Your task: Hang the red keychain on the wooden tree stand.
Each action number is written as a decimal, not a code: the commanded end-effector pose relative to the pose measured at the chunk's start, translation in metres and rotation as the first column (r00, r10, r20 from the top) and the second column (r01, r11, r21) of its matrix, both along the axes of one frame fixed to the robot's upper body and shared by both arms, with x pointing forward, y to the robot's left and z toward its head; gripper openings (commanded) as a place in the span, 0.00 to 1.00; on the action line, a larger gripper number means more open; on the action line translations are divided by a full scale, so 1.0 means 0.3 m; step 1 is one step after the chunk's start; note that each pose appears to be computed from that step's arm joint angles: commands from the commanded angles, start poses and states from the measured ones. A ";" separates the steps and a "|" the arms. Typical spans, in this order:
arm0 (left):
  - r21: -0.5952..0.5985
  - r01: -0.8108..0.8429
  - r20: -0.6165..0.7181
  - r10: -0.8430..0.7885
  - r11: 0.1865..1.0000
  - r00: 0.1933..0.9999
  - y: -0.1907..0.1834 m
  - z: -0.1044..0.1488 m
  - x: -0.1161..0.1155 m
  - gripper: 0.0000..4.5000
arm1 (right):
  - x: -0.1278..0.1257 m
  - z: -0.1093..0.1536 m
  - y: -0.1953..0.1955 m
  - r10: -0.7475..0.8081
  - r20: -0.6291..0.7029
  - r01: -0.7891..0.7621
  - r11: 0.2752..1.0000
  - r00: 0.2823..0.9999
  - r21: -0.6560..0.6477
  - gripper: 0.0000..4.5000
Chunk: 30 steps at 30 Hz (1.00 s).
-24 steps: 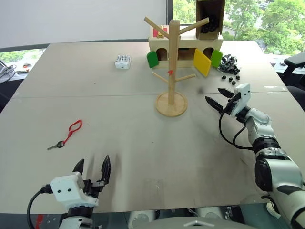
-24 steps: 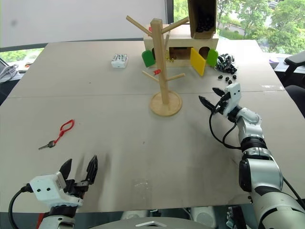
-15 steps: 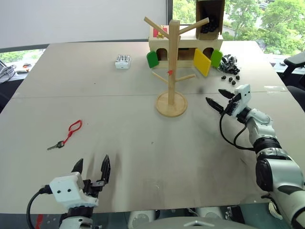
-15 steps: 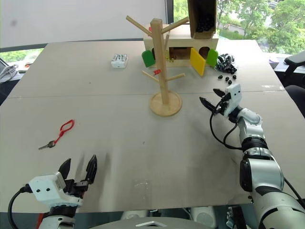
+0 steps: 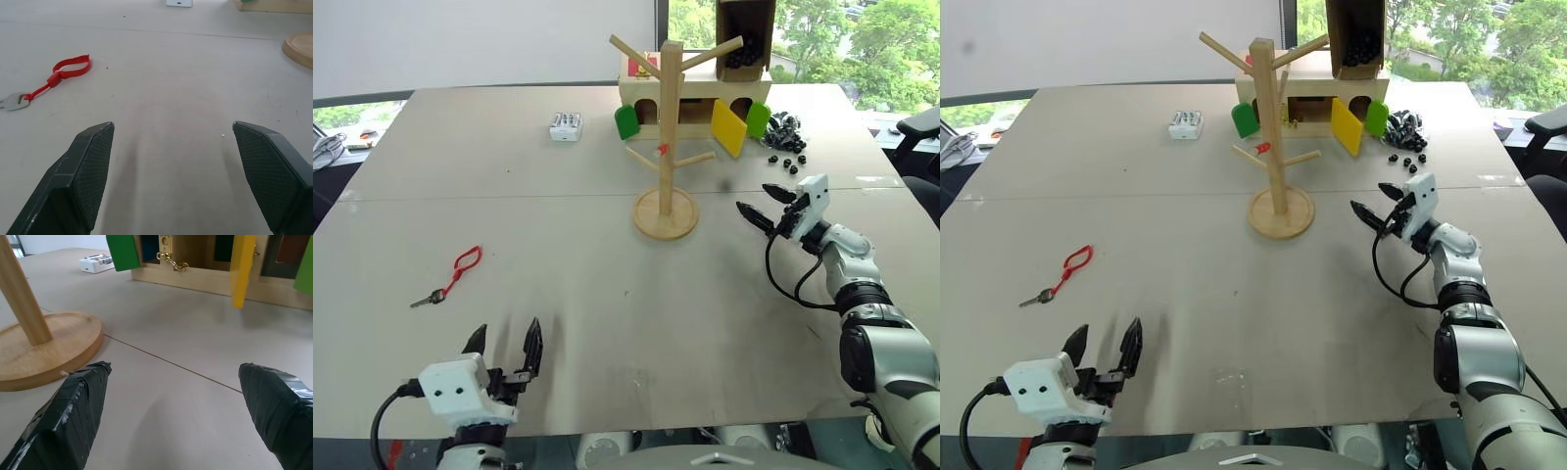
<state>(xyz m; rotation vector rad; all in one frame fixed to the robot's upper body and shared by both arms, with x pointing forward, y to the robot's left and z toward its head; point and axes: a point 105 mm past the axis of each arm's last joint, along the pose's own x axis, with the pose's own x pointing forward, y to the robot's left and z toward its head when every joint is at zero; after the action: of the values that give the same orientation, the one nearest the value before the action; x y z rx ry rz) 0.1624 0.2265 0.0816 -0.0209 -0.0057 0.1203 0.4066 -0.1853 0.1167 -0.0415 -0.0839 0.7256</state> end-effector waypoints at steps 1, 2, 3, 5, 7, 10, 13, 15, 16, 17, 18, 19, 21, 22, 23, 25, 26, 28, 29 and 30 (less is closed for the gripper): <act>0.014 0.007 0.035 -0.007 1.000 0.999 0.030 0.045 0.031 0.89 | -0.042 0.069 0.011 0.143 0.095 -0.140 0.989 0.985 -0.036 1.00; 0.019 0.019 0.046 -0.020 1.000 0.999 0.041 0.061 0.048 0.89 | -0.073 0.066 0.026 0.219 0.099 -0.215 0.975 0.971 -0.049 1.00; 0.022 0.031 0.055 -0.032 0.999 0.998 0.053 0.075 0.064 0.89 | -0.105 0.062 0.039 0.289 0.101 -0.285 0.957 0.952 -0.057 1.00; 0.041 0.064 0.060 -0.066 0.997 0.996 0.082 0.103 0.107 0.89 | -0.193 0.042 0.061 0.427 0.109 -0.416 0.902 0.897 -0.111 1.00; 0.053 0.087 0.062 -0.090 0.995 0.994 0.123 0.134 0.152 0.89 | -0.297 0.004 0.074 0.563 0.074 -0.543 0.819 0.823 -0.185 1.00; 0.059 0.093 0.067 -0.097 0.994 0.993 0.190 0.171 0.202 0.89 | -0.406 -0.036 0.076 0.658 0.032 -0.634 0.737 0.753 -0.234 1.00; 0.061 0.100 0.044 -0.102 0.993 0.994 0.252 0.171 0.243 0.89 | -0.444 -0.039 0.083 0.668 0.029 -0.645 0.728 0.744 -0.232 1.00; 0.061 0.109 0.021 -0.110 0.992 0.994 0.284 0.163 0.266 0.89 | -0.447 -0.034 0.085 0.655 0.038 -0.630 0.739 0.755 -0.239 1.00; 0.074 0.106 0.010 -0.107 0.992 0.994 0.303 0.160 0.277 0.89 | -0.445 -0.032 0.082 0.646 0.044 -0.618 0.746 0.762 -0.248 1.00; 0.072 0.090 -0.003 -0.090 0.993 0.996 0.329 0.154 0.292 0.89 | -0.442 -0.025 0.079 0.635 0.058 -0.603 0.755 0.770 -0.259 1.00; 0.070 0.077 -0.011 -0.077 0.995 0.997 0.347 0.151 0.302 0.89 | -0.439 -0.021 0.078 0.628 0.068 -0.592 0.761 0.776 -0.265 1.00; 0.070 0.064 -0.019 -0.063 0.995 0.998 0.364 0.149 0.311 0.89 | -0.437 -0.014 0.079 0.621 0.077 -0.583 0.766 0.780 -0.270 1.00; 0.062 0.059 -0.036 -0.056 0.996 0.998 0.380 0.143 0.329 0.89 | -0.431 0.002 0.083 0.608 0.095 -0.566 0.777 0.788 -0.276 1.00; 0.069 0.057 -0.075 -0.052 0.996 0.996 0.393 0.127 0.344 0.89 | -0.427 0.016 0.082 0.593 0.117 -0.545 0.789 0.797 -0.282 1.00; 0.074 0.056 -0.103 -0.048 0.996 0.994 0.403 0.116 0.354 0.89 | -0.424 0.025 0.082 0.581 0.132 -0.531 0.798 0.803 -0.286 1.00; 0.092 0.052 -0.149 -0.038 0.994 0.988 0.424 0.102 0.365 0.89 | -0.419 0.040 0.079 0.557 0.152 -0.503 0.816 0.817 -0.285 1.00; 0.088 0.059 -0.159 -0.044 0.994 0.986 0.425 0.098 0.367 0.89 | -0.418 0.042 0.079 0.551 0.156 -0.497 0.820 0.820 -0.285 1.00; 0.087 0.071 -0.191 -0.054 0.994 0.980 0.423 0.081 0.368 0.89 | -0.418 0.045 0.079 0.541 0.162 -0.486 0.826 0.825 -0.284 1.00; 0.082 0.067 -0.204 -0.049 0.994 0.978 0.426 0.072 0.367 0.89 | -0.418 0.046 0.079 0.537 0.165 -0.482 0.829 0.827 -0.285 1.00; 0.084 0.073 -0.222 -0.053 0.994 0.974 0.425 0.062 0.364 0.89 | -0.418 0.047 0.079 0.533 0.167 -0.477 0.831 0.829 -0.284 1.00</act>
<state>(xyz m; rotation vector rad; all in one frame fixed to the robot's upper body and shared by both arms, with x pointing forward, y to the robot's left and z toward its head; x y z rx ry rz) 0.2721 0.3515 0.0966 0.0528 0.1979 0.0643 0.2821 -0.1591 0.1177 -0.3107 -0.1932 1.2905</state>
